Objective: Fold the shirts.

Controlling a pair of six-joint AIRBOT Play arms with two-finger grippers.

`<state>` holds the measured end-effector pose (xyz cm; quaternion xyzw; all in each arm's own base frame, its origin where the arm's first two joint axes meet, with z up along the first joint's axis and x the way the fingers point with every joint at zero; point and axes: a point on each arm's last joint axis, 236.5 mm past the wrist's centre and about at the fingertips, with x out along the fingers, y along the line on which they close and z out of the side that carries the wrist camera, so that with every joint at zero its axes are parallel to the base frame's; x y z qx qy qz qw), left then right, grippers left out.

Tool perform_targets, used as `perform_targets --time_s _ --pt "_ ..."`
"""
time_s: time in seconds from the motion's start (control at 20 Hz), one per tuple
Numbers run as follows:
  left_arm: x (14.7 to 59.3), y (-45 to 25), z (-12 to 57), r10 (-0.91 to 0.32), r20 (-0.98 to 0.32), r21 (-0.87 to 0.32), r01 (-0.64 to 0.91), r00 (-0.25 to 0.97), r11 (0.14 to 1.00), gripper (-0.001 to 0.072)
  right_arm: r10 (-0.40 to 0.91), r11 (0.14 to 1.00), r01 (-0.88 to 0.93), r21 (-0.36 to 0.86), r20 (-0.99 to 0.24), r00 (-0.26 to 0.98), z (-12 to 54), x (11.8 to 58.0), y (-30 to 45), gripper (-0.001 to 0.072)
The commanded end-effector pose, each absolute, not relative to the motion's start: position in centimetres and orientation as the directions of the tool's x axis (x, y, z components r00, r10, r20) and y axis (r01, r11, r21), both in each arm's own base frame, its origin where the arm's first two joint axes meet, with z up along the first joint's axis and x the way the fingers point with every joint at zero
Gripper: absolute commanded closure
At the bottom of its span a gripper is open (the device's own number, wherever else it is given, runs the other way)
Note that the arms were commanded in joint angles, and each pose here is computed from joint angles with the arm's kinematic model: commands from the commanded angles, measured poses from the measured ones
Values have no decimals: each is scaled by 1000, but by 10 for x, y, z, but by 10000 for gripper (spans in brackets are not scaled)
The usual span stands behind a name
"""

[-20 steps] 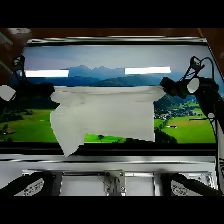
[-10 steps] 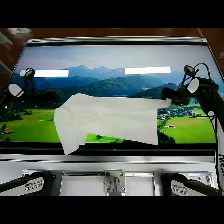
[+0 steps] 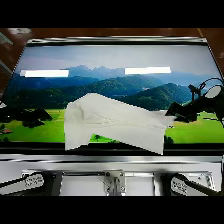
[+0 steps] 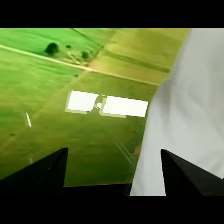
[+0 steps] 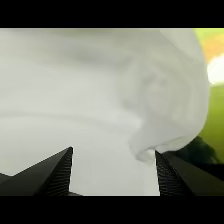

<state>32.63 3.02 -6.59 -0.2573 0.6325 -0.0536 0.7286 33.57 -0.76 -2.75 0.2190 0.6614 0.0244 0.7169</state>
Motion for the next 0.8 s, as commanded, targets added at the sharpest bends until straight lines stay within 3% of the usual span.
perform_targets --time_s 0.0,0.2,0.3,0.45,0.65,0.7,0.75 --pt "331 15 -81 -440 -877 -476 -227 192 850 37 444 812 216 542 -814 374 5 389 15 78" --pt "360 0 -90 -385 -886 -433 -163 258 887 38 354 848 125 515 -725 591 72 433 -4 78" --pt "370 -15 -95 -392 -878 -441 -145 275 886 38 319 873 89 479 -700 639 99 438 -11 78" --pt "373 -44 -106 -451 -858 -494 -153 248 856 39 298 892 75 445 -705 643 110 431 -13 78" --pt "370 -62 -117 -483 -849 -518 -159 213 841 46 329 901 66 429 -773 543 94 407 -6 78" --pt "373 -66 -117 -493 -841 -531 -168 221 830 78 335 903 64 424 -791 513 90 400 -4 78" --pt "378 -69 -115 -505 -829 -549 -183 240 816 203 339 907 62 417 -809 480 86 392 -3 79"
